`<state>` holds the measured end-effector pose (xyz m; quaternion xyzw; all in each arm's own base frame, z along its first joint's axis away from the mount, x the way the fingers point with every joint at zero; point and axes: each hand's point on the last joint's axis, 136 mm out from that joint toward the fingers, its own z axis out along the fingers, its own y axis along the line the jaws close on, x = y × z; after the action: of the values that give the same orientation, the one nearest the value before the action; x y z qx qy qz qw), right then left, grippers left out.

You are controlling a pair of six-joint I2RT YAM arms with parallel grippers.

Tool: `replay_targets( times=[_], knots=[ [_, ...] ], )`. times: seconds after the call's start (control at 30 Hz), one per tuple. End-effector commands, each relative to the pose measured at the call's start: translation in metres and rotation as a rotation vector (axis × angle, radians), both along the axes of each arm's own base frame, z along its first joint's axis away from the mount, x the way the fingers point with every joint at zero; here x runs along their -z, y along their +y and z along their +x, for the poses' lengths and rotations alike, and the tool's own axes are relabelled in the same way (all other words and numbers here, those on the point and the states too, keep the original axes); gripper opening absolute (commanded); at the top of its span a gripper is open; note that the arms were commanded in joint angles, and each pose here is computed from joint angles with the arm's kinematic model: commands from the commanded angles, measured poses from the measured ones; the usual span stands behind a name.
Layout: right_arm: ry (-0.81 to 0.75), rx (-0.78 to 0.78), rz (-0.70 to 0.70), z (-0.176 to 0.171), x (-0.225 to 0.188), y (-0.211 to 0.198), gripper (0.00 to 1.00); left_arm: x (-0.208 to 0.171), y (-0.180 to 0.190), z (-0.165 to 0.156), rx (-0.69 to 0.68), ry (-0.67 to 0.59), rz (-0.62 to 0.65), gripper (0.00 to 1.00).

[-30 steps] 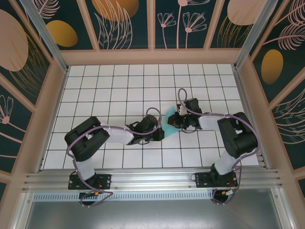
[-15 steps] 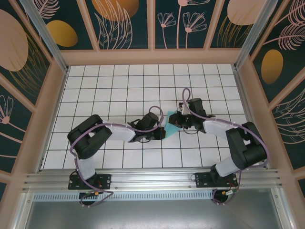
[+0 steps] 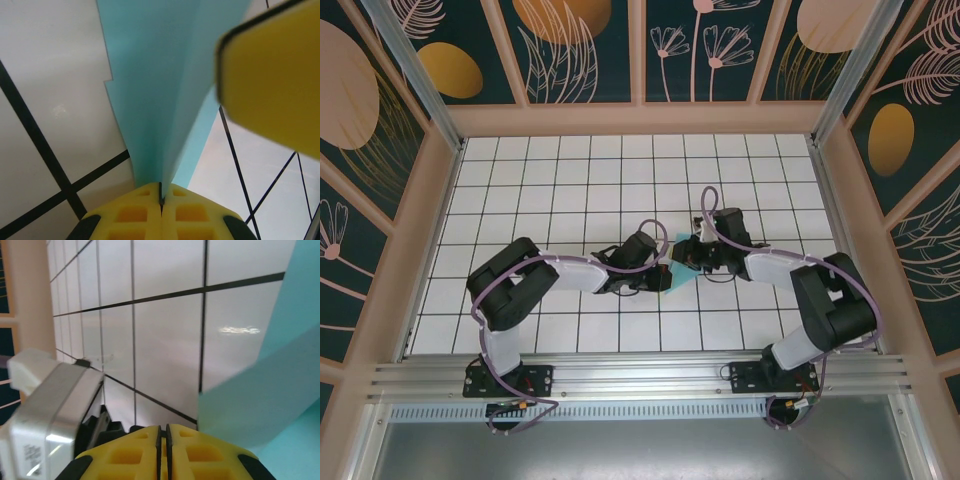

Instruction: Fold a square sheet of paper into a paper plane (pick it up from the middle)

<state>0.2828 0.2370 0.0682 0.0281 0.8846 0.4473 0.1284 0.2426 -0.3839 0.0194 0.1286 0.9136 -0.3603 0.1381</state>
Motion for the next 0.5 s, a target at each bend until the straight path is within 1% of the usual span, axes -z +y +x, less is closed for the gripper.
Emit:
replay_targets(
  times=[0.0,0.2,0.37,0.47],
  knots=[
    [-0.012,0.026,-0.018,0.014,0.006,-0.001,0.15,0.007,0.001,-0.002,0.027,0.023,0.021,0.04],
    [0.0,0.051,-0.096,0.021,0.022,-0.01,0.14,0.009,0.001,-0.004,0.033,0.026,0.02,0.05],
    [0.024,0.086,-0.149,0.021,0.033,-0.019,0.13,0.008,0.0,-0.004,0.041,0.022,0.014,0.12],
    [0.035,0.102,-0.166,0.019,0.038,-0.024,0.12,0.007,0.0,-0.004,0.041,0.018,0.016,0.13]
  ],
)
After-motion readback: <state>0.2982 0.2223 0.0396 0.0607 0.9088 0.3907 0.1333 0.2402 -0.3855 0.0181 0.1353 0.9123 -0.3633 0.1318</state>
